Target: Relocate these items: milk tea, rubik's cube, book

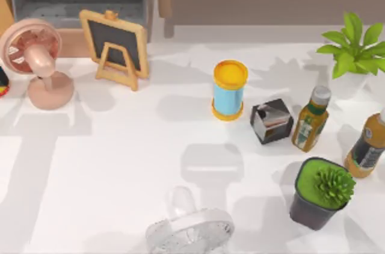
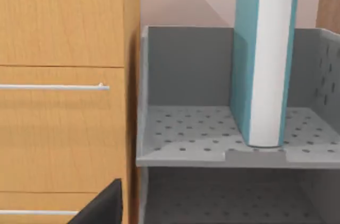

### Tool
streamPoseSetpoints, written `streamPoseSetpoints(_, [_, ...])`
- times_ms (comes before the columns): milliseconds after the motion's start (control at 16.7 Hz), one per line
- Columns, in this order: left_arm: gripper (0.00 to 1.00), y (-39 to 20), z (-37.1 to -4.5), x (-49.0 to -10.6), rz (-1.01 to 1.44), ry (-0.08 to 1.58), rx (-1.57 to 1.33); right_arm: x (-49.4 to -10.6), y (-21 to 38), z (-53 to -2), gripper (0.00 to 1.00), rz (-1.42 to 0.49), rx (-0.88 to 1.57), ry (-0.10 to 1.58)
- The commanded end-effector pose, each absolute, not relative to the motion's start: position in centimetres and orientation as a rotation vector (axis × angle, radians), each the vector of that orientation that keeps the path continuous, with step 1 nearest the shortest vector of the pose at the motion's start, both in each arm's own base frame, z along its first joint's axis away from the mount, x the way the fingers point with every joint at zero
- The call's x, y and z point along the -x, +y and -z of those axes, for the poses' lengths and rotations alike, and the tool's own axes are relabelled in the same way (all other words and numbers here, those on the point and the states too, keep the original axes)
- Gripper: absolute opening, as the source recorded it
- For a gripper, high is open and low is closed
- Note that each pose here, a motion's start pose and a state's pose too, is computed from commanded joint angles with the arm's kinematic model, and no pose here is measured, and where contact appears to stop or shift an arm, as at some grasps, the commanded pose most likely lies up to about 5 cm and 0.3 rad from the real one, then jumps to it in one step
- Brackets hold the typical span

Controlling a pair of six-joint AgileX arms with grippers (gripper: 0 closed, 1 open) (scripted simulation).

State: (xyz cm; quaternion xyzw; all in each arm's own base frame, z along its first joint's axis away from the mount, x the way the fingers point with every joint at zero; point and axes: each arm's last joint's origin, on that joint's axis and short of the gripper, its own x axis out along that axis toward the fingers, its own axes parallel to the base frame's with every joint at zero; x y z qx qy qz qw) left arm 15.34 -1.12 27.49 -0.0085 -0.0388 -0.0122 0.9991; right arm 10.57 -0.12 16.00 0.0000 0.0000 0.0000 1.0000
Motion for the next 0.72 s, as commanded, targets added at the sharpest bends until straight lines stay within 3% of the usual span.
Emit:
streamPoseSetpoints(300, [1.00,-3.1,-31.0,-25.9,0.019,-0.028,0.019,-10.6,-0.1,-16.0,1.00,0.000,0.000,0.000])
streamPoseSetpoints(540, [1.00,-5.6,-29.1,-35.2,0.016,0.010,0.017,-10.6,-0.1,-16.0,1.00,0.000,0.000,0.000])
streamPoseSetpoints(720, [1.00,-7.4,-26.8,-40.1,0.016,0.016,0.018,-10.6,-0.1,-16.0,1.00,0.000,0.000,0.000])
